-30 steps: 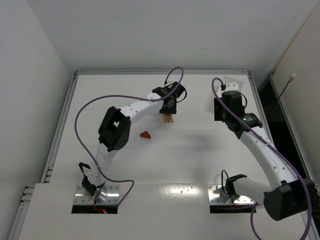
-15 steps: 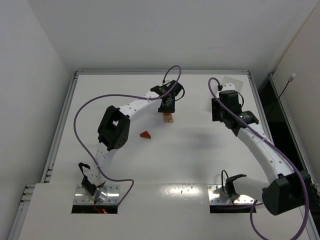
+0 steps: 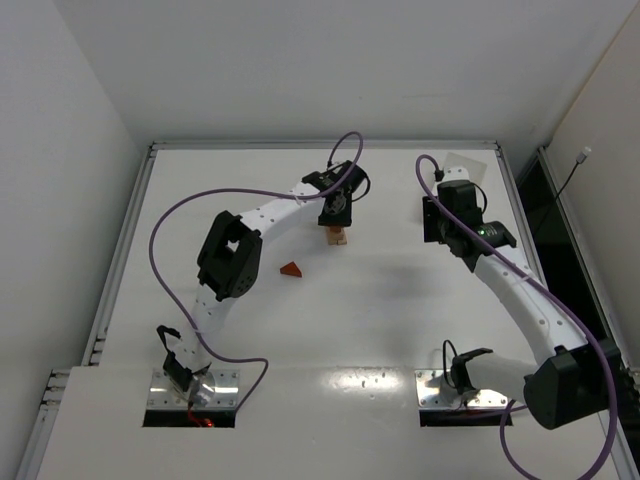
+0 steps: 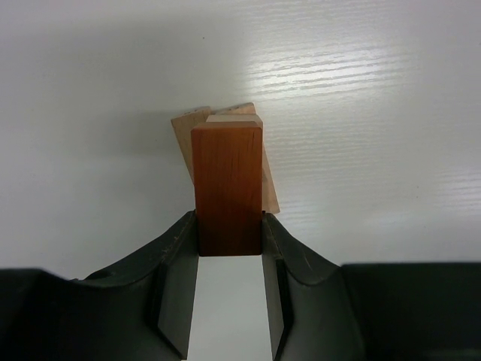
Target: Build the wood block tower
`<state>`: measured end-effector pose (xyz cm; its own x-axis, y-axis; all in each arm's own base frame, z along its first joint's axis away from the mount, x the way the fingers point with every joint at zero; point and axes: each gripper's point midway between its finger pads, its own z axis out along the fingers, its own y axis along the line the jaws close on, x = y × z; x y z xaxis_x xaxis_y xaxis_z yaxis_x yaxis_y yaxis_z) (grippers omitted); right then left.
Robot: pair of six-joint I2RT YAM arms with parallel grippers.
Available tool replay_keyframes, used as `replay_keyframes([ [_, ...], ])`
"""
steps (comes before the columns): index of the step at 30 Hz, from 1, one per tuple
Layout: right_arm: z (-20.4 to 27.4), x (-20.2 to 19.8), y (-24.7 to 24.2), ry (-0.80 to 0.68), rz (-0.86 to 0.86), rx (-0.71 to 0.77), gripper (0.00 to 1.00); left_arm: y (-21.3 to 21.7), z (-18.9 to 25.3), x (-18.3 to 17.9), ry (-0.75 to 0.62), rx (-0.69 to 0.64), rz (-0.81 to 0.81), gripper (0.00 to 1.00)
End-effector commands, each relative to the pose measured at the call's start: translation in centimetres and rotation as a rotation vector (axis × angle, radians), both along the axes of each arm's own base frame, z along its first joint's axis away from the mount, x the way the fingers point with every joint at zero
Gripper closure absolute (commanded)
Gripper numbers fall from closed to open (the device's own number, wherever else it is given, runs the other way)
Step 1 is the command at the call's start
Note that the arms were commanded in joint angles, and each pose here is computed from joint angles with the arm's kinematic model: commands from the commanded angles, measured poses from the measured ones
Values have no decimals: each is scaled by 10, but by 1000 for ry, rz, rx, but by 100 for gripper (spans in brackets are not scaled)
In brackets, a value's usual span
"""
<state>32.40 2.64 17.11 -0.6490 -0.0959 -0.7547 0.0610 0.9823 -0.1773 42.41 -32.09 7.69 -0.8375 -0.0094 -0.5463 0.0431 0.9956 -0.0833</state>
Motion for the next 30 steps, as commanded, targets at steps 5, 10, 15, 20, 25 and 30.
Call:
replay_keyframes([
  [5,16,11,3,-63,-12,35,49,-8,12,12,-32,-45,-7,100],
  [10,16,11,3,-63,-12,35,50,-13,7,11,-21,-55,-26,90],
  [15,16,11,3,-63,-12,35,50,-14,7,10,-17,-56,-39,83],
  [20,18,13,2,-72,-13,25,50,-13,4,7,-5,-56,-43,76],
  [25,18,13,2,-72,-13,25,50,-12,1,6,2,-51,-43,75],
  [30,19,14,2,-81,-13,27,52,-10,-3,4,11,-44,-43,73],
])
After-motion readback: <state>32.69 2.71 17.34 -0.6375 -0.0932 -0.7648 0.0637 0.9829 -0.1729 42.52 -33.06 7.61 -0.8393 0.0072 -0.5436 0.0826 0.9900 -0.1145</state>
